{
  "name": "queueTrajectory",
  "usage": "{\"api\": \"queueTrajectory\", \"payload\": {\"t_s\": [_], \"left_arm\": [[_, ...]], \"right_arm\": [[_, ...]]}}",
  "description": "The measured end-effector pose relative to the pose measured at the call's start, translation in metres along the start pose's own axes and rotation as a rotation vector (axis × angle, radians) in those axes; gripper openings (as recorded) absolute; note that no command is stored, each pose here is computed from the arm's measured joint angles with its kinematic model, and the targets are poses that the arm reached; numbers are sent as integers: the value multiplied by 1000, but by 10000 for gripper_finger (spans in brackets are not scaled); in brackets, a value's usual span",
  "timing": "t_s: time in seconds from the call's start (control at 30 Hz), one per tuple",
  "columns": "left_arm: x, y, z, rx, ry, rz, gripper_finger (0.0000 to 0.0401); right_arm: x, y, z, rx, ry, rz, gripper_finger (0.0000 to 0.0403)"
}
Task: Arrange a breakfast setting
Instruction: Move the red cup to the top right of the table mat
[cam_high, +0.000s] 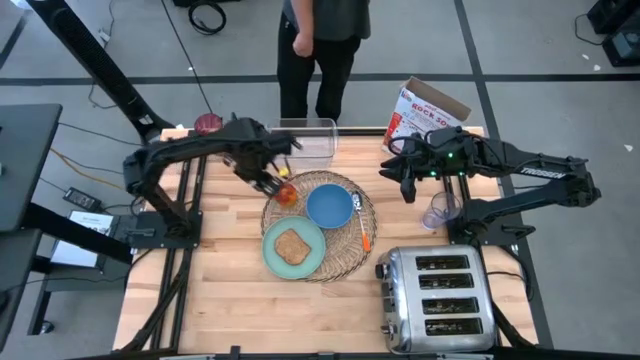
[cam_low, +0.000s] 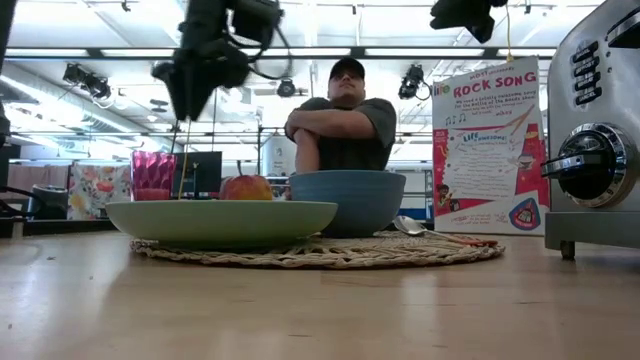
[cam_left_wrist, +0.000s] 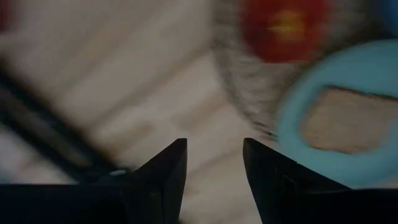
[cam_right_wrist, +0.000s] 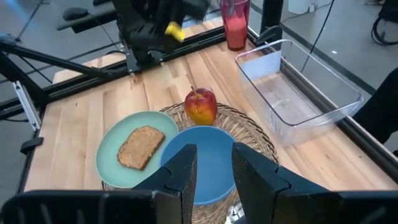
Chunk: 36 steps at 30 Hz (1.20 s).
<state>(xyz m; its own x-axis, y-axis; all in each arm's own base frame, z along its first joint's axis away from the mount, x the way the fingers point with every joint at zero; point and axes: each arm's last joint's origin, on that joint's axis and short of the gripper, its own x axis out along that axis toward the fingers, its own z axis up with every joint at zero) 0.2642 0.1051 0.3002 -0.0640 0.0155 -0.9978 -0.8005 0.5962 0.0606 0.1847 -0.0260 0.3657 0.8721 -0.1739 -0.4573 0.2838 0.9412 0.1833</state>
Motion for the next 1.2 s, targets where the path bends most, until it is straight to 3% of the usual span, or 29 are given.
{"api": "queueTrajectory", "payload": {"t_s": [0.17, 0.37, 0.57, 0.87, 1.03, 1.2], "left_arm": [[-21, 50, 3, -155, -154, 112, 165], [-24, 122, 29, -353, -277, 153, 165], [-10, 169, 48, -444, -268, 206, 165], [31, 192, 65, -415, -179, 193, 165], [53, 195, 67, -396, -132, 182, 164], [63, 194, 66, -337, -117, 199, 121]], "right_arm": [[0, 4, -1, -16, -3, -6, 110], [0, 4, -1, -17, -4, -5, 111], [2, 3, 0, 47, -7, -17, 120], [19, 4, -2, 92, 47, -10, 139], [22, 5, 3, 91, 3, 12, 163], [20, 8, 12, 7, -92, 37, 168]]}}
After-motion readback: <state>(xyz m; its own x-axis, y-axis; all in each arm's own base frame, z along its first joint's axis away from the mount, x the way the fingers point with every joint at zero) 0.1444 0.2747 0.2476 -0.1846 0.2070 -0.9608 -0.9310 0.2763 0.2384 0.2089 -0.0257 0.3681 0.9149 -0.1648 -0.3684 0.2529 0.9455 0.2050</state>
